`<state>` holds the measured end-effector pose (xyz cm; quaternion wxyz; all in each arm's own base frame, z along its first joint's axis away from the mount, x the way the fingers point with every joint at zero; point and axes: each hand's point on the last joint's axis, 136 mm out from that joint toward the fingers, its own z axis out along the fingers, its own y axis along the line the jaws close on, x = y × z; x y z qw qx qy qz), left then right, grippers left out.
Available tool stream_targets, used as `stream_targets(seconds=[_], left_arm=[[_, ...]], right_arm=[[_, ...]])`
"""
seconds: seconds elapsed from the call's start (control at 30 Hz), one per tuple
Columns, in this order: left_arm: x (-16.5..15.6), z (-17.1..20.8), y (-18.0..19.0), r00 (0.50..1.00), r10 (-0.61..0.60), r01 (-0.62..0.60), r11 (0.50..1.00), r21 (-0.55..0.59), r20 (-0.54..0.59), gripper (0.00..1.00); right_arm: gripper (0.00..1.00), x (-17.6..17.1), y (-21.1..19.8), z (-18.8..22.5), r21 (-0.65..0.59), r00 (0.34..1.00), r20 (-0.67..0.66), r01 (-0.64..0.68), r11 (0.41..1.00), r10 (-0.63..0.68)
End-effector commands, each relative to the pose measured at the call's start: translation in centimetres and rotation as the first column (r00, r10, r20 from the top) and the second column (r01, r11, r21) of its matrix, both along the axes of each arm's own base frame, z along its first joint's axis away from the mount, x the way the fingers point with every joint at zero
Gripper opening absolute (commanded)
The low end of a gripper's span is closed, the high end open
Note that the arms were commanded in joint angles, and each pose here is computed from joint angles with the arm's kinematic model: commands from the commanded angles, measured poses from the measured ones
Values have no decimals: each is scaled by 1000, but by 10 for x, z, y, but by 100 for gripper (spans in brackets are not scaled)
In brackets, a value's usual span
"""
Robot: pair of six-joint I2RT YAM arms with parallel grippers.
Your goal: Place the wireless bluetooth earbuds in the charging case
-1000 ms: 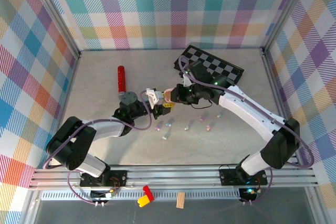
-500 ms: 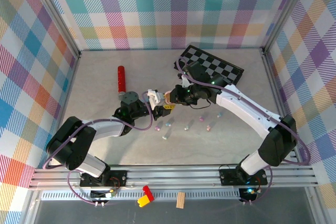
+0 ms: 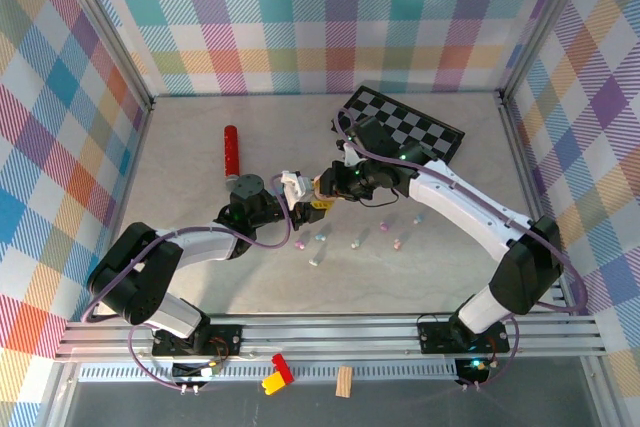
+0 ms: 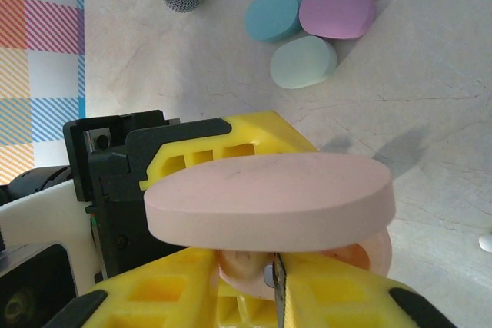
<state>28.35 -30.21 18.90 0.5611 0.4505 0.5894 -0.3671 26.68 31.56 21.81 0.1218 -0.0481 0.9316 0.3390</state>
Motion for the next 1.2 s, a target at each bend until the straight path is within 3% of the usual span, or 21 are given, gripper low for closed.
stream_targets(seconds=[0.0,0.33,0.57,0.73,0.93,1.17], left_arm=[[-7,38,-7,993,-49,56,997,-60,108,37],[-6,38,-4,993,-32,40,997,-72,110,37],[0,41,7,996,0,12,992,-123,91,37],[0,37,12,997,11,-1,993,-121,77,37],[-9,41,17,998,12,-4,994,-112,66,37],[-17,51,21,998,8,0,993,-119,66,37]], right_arm=[[29,-1,-1,-7,-21,1000,-22,-1,1000,1],[39,-2,-7,17,22,998,59,12,1000,-14],[43,-13,-56,24,5,979,157,134,991,-133],[44,-19,-116,-14,18,943,67,327,945,-327],[47,-24,-177,-81,-18,853,-61,517,855,-518],[50,-18,-189,-132,-62,851,-141,503,862,-506]])
